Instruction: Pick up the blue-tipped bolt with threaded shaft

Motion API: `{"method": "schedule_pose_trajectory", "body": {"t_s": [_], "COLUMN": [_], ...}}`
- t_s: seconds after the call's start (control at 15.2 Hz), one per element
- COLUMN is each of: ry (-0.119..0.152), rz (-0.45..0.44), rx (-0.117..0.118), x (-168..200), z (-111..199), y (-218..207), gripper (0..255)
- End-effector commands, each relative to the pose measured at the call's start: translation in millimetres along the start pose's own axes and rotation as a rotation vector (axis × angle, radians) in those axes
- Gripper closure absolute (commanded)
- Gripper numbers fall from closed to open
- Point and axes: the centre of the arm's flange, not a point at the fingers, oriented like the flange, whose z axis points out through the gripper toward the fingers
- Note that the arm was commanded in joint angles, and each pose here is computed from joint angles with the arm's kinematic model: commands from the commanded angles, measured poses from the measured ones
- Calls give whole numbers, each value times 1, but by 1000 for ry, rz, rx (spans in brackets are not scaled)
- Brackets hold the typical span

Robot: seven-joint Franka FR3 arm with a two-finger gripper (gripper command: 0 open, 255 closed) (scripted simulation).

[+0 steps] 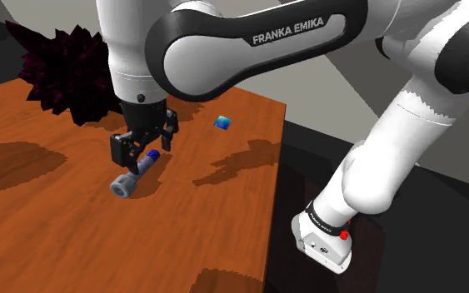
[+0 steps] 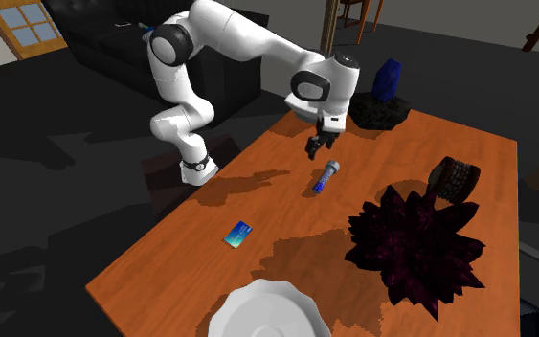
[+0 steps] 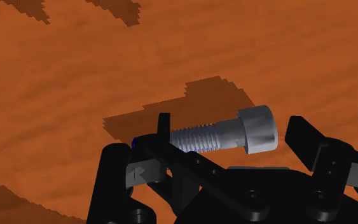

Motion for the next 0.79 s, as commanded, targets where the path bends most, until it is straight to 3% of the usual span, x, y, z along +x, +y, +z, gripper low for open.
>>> {"method": "schedule_pose_trajectory", "body": {"t_s": [0.0, 0.13, 0.73], "ry": [-14, -26, -26], "rz": [3, 3, 3], "rx": [7, 13, 13], "x": [8, 17, 19], "z": [10, 19, 59], "y": [-23, -45, -45], "gripper": [0, 0, 0]}}
